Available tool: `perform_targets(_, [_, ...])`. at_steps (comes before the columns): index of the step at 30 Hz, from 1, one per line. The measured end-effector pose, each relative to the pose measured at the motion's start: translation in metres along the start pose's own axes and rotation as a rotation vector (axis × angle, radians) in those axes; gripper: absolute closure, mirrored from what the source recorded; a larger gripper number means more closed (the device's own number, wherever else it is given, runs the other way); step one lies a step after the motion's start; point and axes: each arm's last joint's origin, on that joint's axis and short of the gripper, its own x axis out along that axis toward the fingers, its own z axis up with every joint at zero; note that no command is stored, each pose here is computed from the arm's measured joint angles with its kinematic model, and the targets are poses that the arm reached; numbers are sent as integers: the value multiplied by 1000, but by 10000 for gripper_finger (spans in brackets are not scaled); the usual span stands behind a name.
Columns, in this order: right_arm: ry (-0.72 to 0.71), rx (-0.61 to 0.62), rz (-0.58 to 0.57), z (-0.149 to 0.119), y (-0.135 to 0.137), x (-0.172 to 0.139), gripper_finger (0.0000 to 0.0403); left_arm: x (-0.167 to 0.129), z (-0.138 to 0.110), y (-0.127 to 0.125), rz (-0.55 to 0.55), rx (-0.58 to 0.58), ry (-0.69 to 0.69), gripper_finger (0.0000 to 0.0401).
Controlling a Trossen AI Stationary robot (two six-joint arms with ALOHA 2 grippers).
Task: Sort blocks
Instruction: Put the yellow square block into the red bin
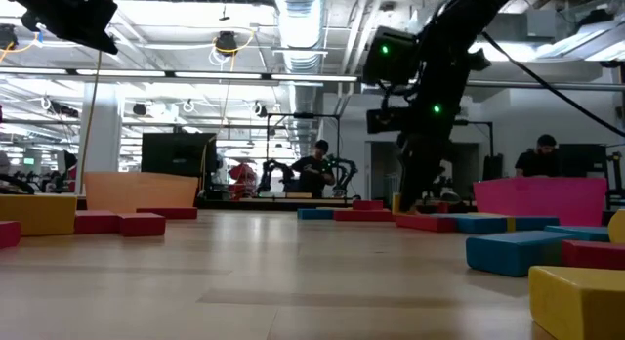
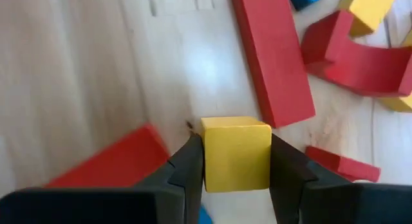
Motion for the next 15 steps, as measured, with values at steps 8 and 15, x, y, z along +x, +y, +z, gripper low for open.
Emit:
perform_targets(8, [151, 5, -137, 12, -6, -33, 269, 0, 0, 0, 0, 0, 0, 397])
perform_targets(15, [409, 65, -286, 0, -25, -61, 266, 0, 0, 0, 0, 0, 0, 397])
